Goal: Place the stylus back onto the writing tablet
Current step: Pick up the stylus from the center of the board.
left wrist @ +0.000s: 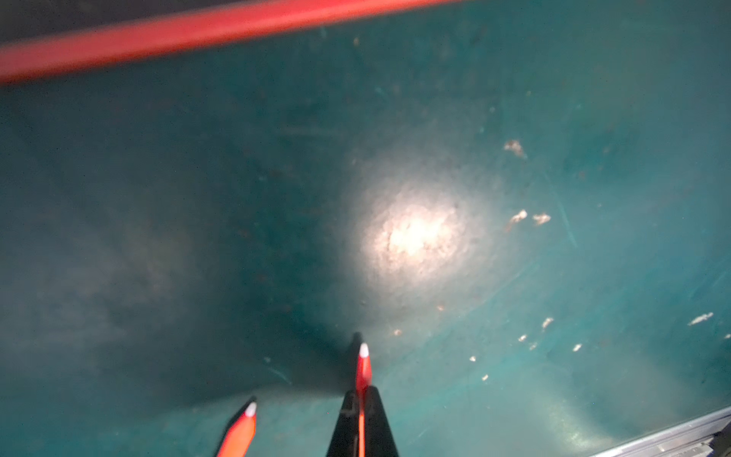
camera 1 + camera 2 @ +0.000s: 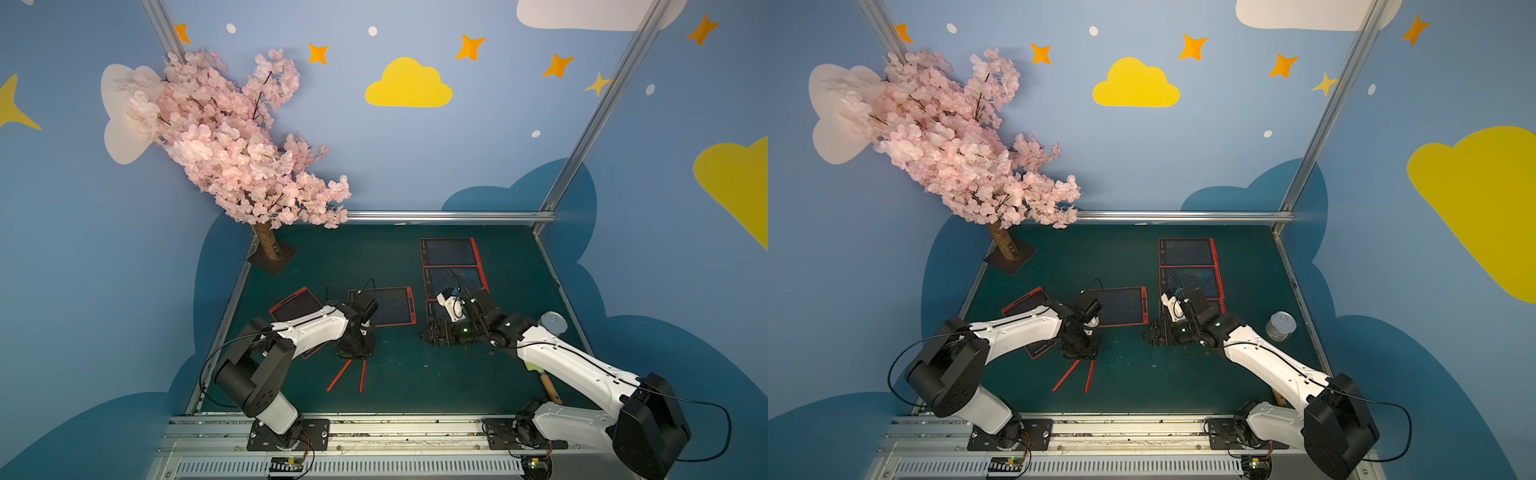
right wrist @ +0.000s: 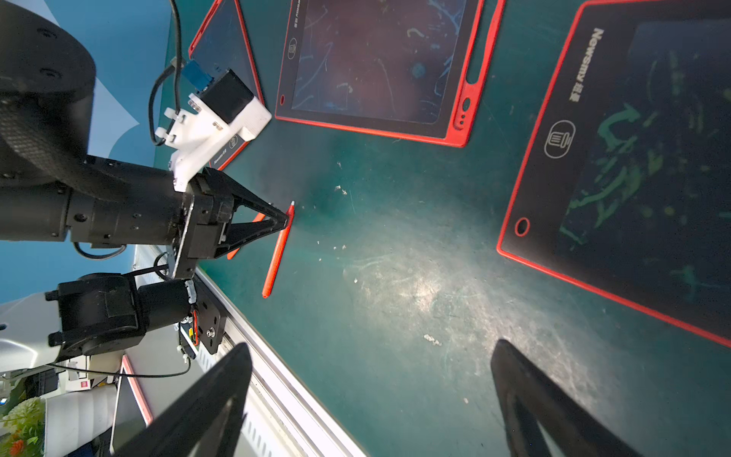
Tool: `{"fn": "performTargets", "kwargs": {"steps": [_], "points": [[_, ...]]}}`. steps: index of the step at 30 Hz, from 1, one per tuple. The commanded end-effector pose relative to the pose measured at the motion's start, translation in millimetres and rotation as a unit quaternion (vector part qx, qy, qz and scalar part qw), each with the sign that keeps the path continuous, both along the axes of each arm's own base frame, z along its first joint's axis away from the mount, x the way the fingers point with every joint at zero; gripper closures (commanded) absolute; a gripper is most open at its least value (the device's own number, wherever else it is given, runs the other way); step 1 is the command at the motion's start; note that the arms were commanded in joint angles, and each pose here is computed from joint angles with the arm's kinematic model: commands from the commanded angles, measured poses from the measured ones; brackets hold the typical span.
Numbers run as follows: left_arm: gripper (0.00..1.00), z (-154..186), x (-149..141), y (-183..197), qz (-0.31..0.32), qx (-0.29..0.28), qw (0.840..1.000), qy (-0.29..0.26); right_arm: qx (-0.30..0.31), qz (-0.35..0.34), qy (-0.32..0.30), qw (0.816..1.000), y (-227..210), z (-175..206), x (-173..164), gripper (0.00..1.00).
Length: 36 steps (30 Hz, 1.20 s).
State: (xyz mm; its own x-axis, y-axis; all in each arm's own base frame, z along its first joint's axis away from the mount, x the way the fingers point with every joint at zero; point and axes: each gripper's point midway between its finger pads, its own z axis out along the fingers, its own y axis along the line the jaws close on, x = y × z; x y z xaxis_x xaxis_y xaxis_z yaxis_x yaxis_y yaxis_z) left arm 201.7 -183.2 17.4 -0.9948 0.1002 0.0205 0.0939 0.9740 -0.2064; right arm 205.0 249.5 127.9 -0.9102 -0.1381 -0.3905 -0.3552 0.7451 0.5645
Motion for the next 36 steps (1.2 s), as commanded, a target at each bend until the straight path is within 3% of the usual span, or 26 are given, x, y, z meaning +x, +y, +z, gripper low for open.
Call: {"fn": "performTargets", "kwargs": {"steps": [1, 9, 20, 30, 36], "points": [[0.92, -12.0, -2.5, 5.0, 0.001, 0.024, 1.000, 0.007, -0.007, -0.002, 0.008, 1.000, -3.0, -3.3, -4.8, 0.07], [0.90, -14.4, -2.9, 3.1, -0.004, 0.031, 0.999, 0.008, -0.008, -0.003, 0.007, 1.000, -3.9, -3.5, -5.2, 0.07], [0.97, -12.9, -2.1, 1.3, -0.004, 0.032, 0.999, 0.007, -0.009, -0.003, 0.006, 1.000, -4.3, -3.0, -5.3, 0.07], [0.91, -16.6, -4.0, -2.0, -0.009, 0.036, 0.999, 0.011, -0.010, -0.005, 0.006, 1.000, -5.6, -3.4, -5.8, 0.07], [0.96, -15.3, -3.0, -2.0, -0.010, 0.039, 0.999, 0.008, -0.012, -0.006, 0.006, 1.000, -6.4, -3.8, -5.9, 0.07]]}}
